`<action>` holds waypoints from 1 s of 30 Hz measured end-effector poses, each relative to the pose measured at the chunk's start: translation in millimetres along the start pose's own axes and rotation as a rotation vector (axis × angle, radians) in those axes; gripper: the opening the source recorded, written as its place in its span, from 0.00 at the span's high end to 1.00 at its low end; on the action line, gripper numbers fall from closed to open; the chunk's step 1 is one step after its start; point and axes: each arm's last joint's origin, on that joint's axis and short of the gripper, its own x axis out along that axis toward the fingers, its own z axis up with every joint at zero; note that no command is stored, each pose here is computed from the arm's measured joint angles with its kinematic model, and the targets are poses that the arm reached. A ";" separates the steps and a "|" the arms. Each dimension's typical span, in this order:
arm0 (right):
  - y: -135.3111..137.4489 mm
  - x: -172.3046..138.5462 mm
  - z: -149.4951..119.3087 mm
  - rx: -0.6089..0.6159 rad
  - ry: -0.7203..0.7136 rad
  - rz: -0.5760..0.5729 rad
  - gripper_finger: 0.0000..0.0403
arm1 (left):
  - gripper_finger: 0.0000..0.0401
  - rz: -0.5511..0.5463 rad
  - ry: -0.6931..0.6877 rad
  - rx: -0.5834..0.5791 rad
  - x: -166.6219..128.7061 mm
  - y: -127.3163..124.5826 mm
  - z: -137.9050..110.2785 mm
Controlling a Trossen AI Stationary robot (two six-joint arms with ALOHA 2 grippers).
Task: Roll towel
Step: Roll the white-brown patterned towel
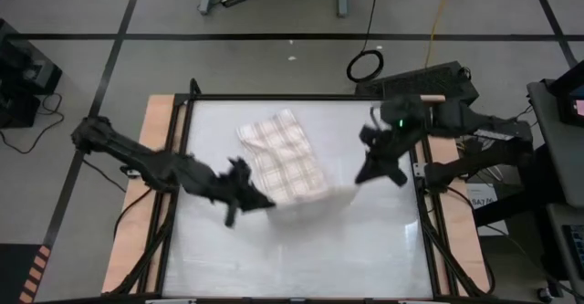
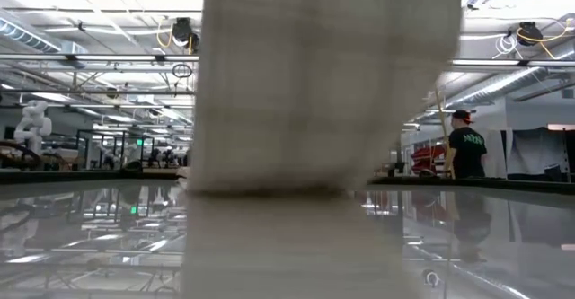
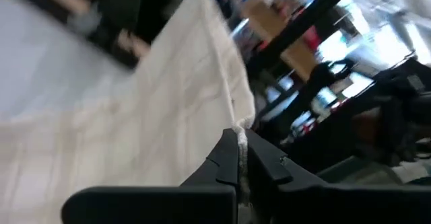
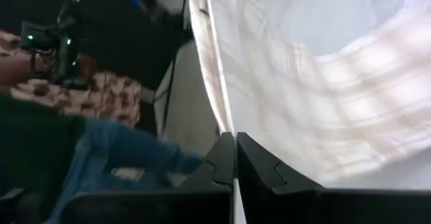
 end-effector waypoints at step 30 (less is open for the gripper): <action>-62.2 93.7 -107.2 0.267 0.287 -0.067 0.96 | 0.90 0.112 0.215 -0.151 89.3 36.7 -89.4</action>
